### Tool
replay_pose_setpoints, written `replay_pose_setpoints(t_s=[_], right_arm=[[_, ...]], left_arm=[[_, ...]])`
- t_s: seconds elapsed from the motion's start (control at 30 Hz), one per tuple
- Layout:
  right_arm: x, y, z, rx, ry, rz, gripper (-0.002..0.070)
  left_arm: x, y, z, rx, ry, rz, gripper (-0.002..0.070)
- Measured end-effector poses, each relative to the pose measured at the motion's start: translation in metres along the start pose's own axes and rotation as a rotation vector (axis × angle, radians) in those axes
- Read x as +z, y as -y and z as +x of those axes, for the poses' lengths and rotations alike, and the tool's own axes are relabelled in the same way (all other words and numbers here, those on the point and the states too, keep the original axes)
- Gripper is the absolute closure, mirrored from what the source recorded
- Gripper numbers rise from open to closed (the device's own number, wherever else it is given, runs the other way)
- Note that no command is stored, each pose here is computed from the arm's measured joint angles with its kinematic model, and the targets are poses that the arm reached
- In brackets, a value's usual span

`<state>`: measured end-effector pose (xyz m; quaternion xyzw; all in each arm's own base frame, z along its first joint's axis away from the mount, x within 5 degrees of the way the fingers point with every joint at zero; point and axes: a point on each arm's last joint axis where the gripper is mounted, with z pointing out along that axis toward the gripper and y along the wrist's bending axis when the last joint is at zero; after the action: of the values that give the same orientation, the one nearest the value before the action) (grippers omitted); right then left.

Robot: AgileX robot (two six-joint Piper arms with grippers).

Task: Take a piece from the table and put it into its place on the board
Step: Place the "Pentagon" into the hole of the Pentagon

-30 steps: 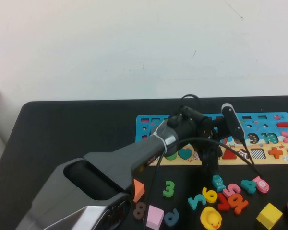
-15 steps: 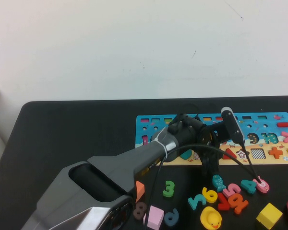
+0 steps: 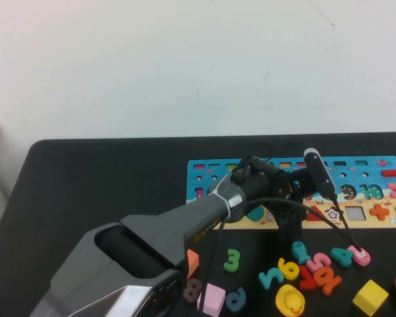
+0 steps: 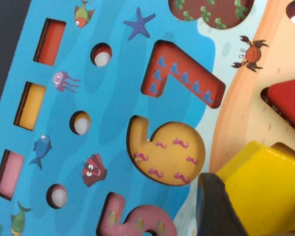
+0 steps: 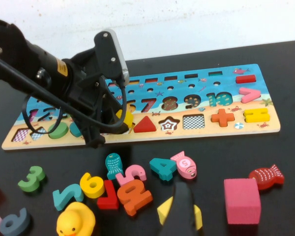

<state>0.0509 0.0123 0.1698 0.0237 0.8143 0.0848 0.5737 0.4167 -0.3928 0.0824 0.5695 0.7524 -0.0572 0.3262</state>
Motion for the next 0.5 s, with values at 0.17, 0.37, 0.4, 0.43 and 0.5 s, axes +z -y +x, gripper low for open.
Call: replay_pose_setpoints(t_s=[0.17,0.37,0.4,0.43,0.5], right_arm=[[0.0,0.0,0.0,0.0,0.0,0.0,0.0083],[0.0,0.0,0.0,0.0,0.0,0.0,0.0083],[0.0,0.0,0.0,0.0,0.0,0.0,0.0083],[0.0,0.0,0.0,0.0,0.0,0.0,0.0083],[0.0,0.0,0.0,0.0,0.0,0.0,0.0083]], left_arm=[[0.0002,0.0055,-0.002,0.008,-0.006,0.011,0.0368],[0.0003,0.0096,-0.0028,0.012,-0.016,0.024,0.0368],[-0.0005,0.0095,-0.003,0.012,-0.019,0.027,0.0368],[-0.0011,0.0097,-0.0028,0.012,-0.025,0.031,0.0368],[-0.0039,0.0094,-0.0038,0.012,-0.033,0.037,0.0368]])
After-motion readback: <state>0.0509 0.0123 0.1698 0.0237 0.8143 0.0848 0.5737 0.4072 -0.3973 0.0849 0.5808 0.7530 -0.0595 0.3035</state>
